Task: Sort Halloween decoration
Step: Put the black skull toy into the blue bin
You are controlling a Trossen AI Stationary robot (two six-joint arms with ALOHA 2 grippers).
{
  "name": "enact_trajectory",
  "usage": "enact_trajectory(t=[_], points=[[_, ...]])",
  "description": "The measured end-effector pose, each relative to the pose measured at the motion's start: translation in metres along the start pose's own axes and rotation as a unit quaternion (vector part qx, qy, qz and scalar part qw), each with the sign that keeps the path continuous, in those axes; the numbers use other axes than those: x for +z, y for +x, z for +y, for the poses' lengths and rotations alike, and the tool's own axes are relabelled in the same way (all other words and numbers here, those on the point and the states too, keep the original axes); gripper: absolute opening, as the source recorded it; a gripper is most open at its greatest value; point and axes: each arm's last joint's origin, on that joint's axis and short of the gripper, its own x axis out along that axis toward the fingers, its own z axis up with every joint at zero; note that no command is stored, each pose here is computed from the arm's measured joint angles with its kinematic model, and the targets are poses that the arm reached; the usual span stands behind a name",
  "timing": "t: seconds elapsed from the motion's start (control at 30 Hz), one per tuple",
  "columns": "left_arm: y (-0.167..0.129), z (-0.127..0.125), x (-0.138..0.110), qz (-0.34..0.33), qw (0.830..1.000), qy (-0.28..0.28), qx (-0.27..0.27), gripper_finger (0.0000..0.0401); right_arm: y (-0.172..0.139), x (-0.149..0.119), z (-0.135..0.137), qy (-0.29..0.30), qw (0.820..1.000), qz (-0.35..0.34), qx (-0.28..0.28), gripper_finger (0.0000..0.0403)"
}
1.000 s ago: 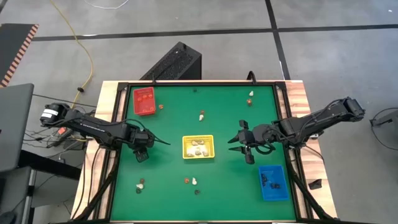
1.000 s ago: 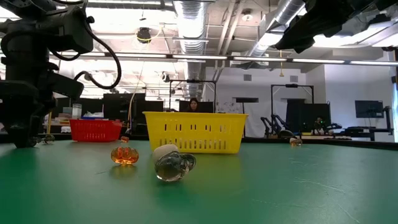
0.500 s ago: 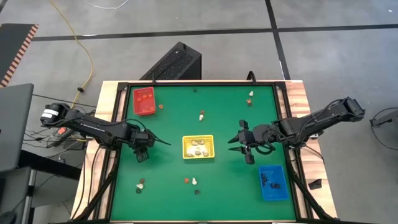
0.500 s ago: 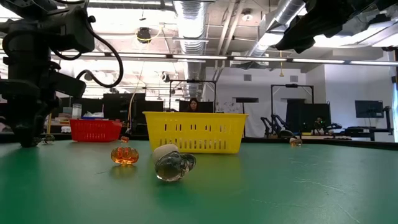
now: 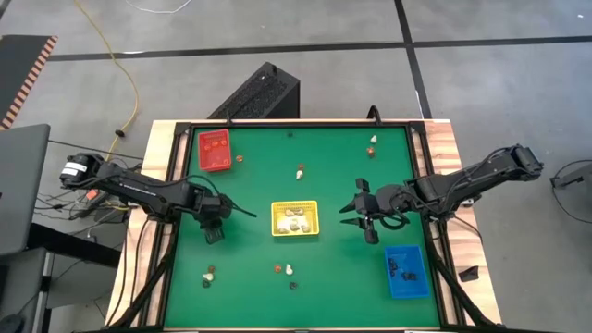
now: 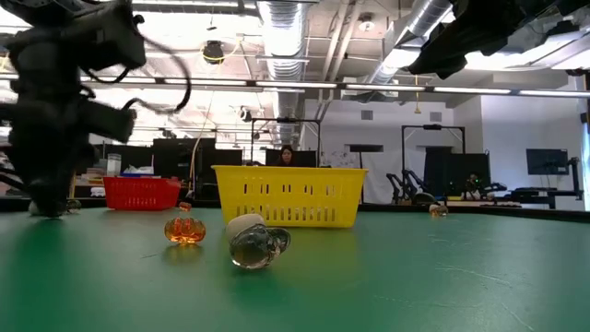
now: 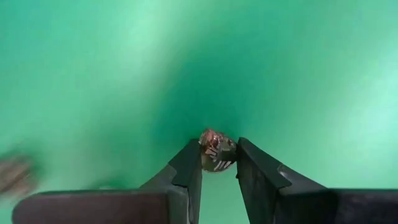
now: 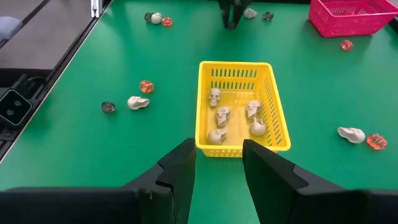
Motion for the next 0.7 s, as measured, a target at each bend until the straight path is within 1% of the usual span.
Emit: enact_trajectory(t=[0.1,0.17,0.23,0.33,0.4,0.43,0.5,0.57,0.63,0.7], points=[[-0.002,-0.012,0.015,-0.057,0.994,0.01,-0.096,0.0071,-0.004,0.002,-0.001,0.002,1.0,-0.008,-0.001,0.0164],[-0.007,-0.025,0.026,-0.118,0.979,0.027,-0.163,0.007,-0.007,0.003,-0.002,0.004,1.0,-0.015,-0.001,0.0164],[-0.016,-0.04,0.038,-0.201,0.954,0.053,-0.218,0.0069,-0.011,0.004,-0.002,0.005,1.0,-0.023,0.0,0.0164],[-0.029,-0.064,0.049,-0.328,0.901,0.092,-0.269,0.0069,-0.016,0.006,-0.003,0.012,0.999,-0.036,0.0,0.0164],[-0.031,-0.082,0.053,-0.387,0.872,0.121,-0.275,0.0069,-0.02,0.008,-0.003,0.025,0.999,-0.043,0.002,0.0164],[-0.029,-0.092,0.055,-0.404,0.863,0.139,-0.27,0.0069,-0.022,0.008,-0.003,0.032,0.998,-0.047,0.002,0.0164],[-0.02,-0.113,0.06,-0.423,0.856,0.17,-0.243,0.0069,-0.026,0.01,-0.004,0.048,0.997,-0.056,0.004,0.0164],[-0.006,-0.136,0.073,-0.439,0.849,0.204,-0.212,0.0069,-0.031,0.014,-0.004,0.058,0.996,-0.068,0.006,0.0164],[0.009,-0.159,0.091,-0.46,0.835,0.238,-0.184,0.0069,-0.036,0.017,-0.003,0.068,0.995,-0.078,0.012,0.0164],[0.026,-0.182,0.116,-0.484,0.817,0.269,-0.161,0.0069,-0.041,0.021,-0.001,0.073,0.993,-0.088,0.022,0.0164]])
